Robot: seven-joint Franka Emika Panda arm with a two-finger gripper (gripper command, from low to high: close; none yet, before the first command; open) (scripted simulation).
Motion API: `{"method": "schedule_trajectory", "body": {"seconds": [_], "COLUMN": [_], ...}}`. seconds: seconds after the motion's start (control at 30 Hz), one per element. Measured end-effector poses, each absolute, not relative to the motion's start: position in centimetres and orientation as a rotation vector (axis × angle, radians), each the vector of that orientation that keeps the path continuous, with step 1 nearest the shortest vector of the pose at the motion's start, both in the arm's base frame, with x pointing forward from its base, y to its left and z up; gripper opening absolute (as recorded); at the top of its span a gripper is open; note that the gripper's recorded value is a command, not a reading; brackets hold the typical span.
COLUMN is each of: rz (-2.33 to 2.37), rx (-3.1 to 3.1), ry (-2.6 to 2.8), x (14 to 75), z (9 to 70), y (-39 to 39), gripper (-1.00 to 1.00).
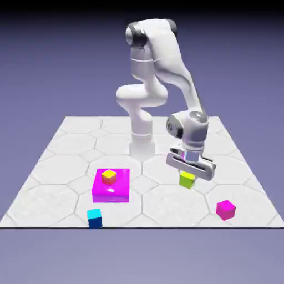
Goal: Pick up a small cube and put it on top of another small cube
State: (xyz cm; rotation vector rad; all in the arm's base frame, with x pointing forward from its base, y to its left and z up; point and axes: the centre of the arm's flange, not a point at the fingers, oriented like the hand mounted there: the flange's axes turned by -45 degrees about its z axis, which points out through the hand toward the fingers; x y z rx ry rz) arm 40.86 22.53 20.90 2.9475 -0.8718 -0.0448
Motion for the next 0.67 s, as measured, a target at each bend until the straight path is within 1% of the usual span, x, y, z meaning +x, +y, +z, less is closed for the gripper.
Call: {"method": "schedule_trajectory", "body": {"seconds": [0.33, 0.43, 0.53, 0.57, 0.63, 0.67], "rz": [-0.032, -0.029, -0.028, -0.029, -0.029, -0.029], "rx": [2.991, 2.999, 2.999, 2.999, 2.998, 2.998], "ry": [-0.934, -0.958, -0.961, -0.958, -0.958, -0.961], "x": [47.4, 48.3, 48.4, 48.2, 48.2, 48.4], "z": [24.2, 25.0, 19.6, 18.0, 18.0, 19.9], "y": [31.9, 33.0, 33.0, 33.0, 33.0, 33.0], "gripper": [-1.00, -1.00, -1.00, 1.00, 1.00, 1.00]}}
